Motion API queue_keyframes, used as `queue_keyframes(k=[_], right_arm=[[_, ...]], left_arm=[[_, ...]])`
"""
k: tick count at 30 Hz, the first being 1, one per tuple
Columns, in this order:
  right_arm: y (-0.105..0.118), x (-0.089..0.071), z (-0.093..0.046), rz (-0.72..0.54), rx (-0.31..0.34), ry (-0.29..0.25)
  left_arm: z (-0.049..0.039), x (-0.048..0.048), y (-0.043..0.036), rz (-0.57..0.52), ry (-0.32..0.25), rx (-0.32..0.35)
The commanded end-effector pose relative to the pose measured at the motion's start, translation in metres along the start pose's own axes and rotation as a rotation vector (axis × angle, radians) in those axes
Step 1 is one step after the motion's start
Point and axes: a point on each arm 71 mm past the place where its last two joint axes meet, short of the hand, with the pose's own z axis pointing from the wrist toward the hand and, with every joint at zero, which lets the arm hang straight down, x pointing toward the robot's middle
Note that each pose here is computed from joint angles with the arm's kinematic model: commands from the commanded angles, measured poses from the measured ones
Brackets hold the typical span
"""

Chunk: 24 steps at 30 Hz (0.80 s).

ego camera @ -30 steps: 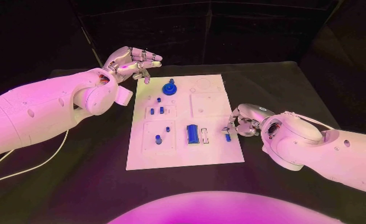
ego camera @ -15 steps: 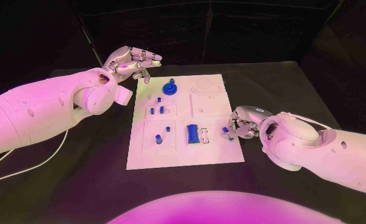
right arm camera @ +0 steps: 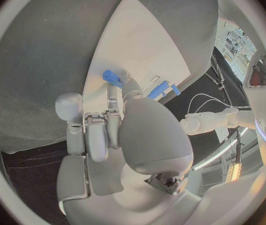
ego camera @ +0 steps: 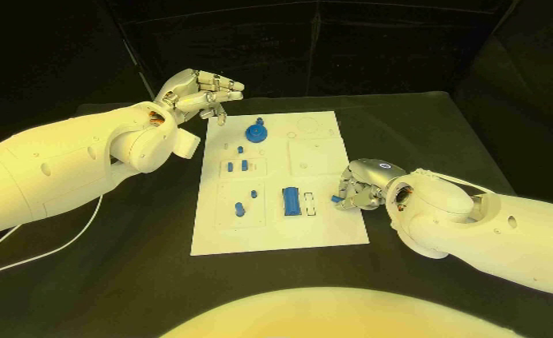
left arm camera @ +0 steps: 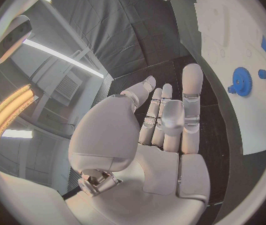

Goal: Assemble the parts on the task board

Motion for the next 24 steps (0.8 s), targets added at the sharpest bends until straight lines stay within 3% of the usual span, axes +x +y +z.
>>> queue_keyframes(k=[1, 17, 24], right_arm=[[-0.003, 0.010, -0.001, -0.046, 0.015, 0.034], [0.013, 0.002, -0.006, 0.126, -0.019, -0.067], [0.021, 0.000, -0.008, 0.200, -0.034, -0.080]], left_arm=[[0.0000, 0.0000, -0.0012, -0.007, 0.007, 0.008], [0.0005, 0.0005, -0.0011, -0.007, 0.007, 0.008], [0.0006, 0.0009, -0.0010, -0.007, 0.008, 0.008]])
